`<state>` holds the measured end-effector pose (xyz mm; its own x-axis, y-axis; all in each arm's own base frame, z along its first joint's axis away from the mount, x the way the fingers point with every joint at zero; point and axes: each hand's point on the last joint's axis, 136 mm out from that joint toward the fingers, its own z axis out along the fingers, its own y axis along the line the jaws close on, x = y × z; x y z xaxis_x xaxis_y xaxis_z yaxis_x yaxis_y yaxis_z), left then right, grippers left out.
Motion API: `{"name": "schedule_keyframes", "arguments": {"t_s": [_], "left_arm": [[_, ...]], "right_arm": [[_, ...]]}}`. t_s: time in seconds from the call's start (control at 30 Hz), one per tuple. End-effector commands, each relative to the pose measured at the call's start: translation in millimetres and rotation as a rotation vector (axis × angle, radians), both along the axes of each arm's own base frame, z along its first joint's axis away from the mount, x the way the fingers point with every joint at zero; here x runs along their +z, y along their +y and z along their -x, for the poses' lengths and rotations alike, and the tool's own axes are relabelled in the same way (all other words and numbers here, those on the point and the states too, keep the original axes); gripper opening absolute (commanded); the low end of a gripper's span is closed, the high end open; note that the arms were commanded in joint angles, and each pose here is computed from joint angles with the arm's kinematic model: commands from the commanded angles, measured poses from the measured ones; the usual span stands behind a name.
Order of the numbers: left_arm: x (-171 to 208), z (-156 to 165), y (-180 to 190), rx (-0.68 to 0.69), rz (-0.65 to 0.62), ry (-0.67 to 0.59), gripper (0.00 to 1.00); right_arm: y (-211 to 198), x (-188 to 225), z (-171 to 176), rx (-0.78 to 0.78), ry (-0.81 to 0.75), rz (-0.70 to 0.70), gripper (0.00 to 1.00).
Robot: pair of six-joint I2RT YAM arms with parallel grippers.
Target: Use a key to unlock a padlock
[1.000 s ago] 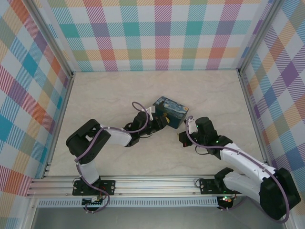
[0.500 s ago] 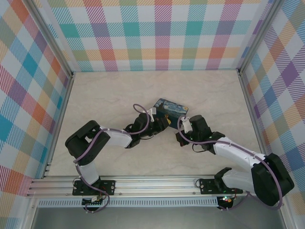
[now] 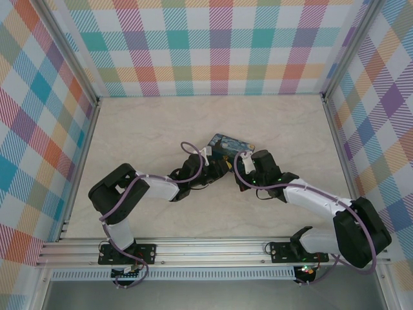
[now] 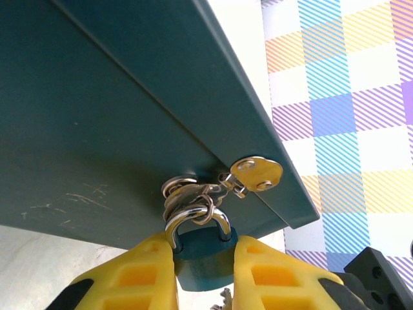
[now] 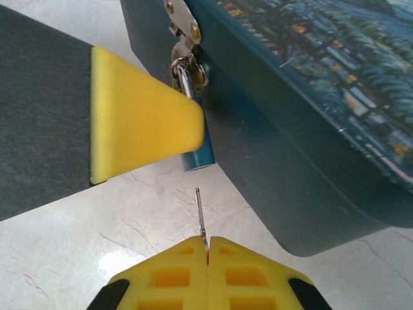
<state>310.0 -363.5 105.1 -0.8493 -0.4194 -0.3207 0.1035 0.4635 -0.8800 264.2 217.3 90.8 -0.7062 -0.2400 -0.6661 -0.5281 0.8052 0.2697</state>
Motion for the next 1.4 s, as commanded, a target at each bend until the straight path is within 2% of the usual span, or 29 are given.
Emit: {"name": "schedule_keyframes", "arguments": {"t_s": [0.0,0.8,1.37], "left_arm": [[24,3,-4,0.004,0.053,-0.037,0.18],[23,4,-5,0.004,0.053,-0.032,0.16],[23,7,-6,0.002,0.063,-0.015,0.15]], "right_arm": [[6,14,-12,-0.002,-0.048,-0.008,0.05],[16,17,-17,0.006,-0.048,-0.046,0.05],[19,38,-29,-0.045,-0.148,-0.134,0.05]]}}
